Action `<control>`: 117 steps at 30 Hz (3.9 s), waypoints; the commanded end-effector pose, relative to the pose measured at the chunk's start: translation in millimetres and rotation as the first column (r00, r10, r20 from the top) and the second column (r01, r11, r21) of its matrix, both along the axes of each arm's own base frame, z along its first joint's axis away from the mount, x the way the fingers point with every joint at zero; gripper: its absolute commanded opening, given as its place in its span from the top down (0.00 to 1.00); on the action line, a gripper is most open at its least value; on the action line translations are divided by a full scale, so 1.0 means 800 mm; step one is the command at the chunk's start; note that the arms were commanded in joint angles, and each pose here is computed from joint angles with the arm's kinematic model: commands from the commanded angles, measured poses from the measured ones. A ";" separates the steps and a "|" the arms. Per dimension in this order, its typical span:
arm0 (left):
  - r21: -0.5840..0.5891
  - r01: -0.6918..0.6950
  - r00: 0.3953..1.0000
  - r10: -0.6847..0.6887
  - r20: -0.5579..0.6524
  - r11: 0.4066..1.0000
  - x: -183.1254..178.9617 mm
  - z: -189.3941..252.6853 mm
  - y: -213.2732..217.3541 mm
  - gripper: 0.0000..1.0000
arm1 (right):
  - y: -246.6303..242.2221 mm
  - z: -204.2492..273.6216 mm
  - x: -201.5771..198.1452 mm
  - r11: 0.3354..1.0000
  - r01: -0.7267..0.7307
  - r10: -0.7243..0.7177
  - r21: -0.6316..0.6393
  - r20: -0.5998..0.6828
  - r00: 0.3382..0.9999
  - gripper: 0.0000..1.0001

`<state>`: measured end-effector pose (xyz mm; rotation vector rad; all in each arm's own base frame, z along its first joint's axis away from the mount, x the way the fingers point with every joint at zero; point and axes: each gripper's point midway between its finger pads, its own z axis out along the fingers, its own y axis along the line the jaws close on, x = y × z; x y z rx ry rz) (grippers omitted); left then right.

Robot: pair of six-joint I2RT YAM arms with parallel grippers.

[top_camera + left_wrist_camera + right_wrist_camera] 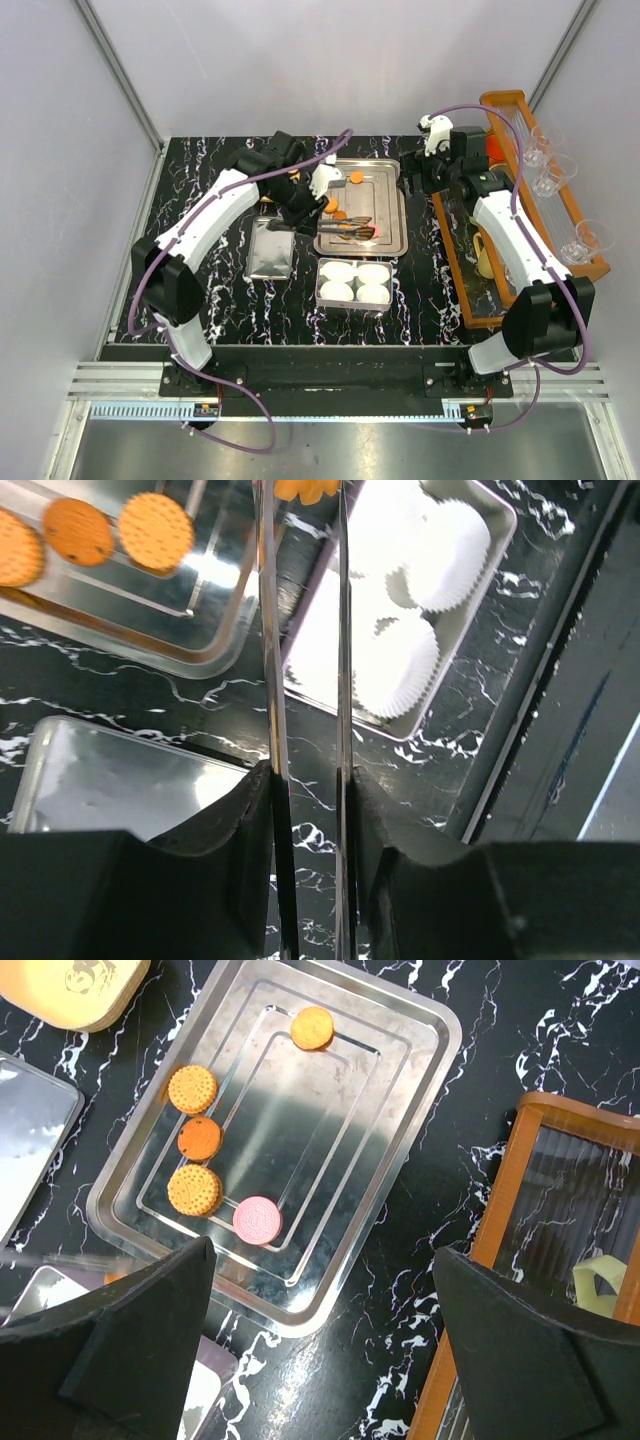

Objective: Pack the cookies

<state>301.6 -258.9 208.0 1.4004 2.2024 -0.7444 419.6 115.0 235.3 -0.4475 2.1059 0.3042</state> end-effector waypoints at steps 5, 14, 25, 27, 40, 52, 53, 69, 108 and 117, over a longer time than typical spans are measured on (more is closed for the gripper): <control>-0.016 0.158 0.987 -0.158 0.029 0.987 -0.052 0.002 -0.020 1.00 | -0.006 0.032 0.015 0.999 0.033 -0.034 0.004 0.066 0.997 0.00; 0.022 0.207 0.978 -0.208 0.024 0.978 -0.070 -0.012 -0.027 1.00 | -0.007 0.029 0.010 0.999 0.034 -0.034 0.004 0.061 0.998 0.00; 0.045 0.217 0.975 -0.219 0.035 0.975 -0.068 -0.024 -0.036 1.00 | -0.006 0.021 0.005 1.000 0.028 -0.028 0.010 0.050 0.998 0.00; 0.049 0.217 0.975 -0.218 0.038 0.975 -0.065 -0.025 -0.038 1.00 | -0.006 0.022 0.005 1.000 0.028 -0.028 0.011 0.053 0.998 0.00; 0.061 0.222 0.974 -0.224 0.031 0.973 -0.057 -0.034 -0.043 0.95 | -0.008 0.023 0.004 1.000 0.030 -0.030 0.003 0.059 0.998 0.00; 0.076 0.237 0.971 -0.239 0.008 0.968 -0.060 -0.048 -0.044 0.93 | -0.008 0.020 0.004 1.000 0.029 -0.029 0.004 0.053 0.998 0.00; 0.080 0.240 0.970 -0.241 0.005 0.967 -0.061 -0.050 -0.044 0.93 | -0.008 0.018 0.003 1.000 0.030 -0.030 0.004 0.049 0.998 0.00; 0.089 0.233 0.972 -0.235 0.013 0.968 -0.055 -0.058 -0.046 0.75 | -0.010 0.018 0.001 0.999 0.034 -0.034 0.006 0.051 0.998 0.00; 0.111 0.224 0.974 -0.227 0.021 0.968 -0.057 -0.067 -0.042 0.58 | -0.010 0.020 0.000 0.999 0.035 -0.036 0.013 0.057 0.998 0.00; 0.114 0.217 0.975 -0.221 0.026 0.970 -0.056 -0.070 -0.040 0.55 | -0.010 0.019 0.003 0.999 0.033 -0.034 0.016 0.051 0.998 0.00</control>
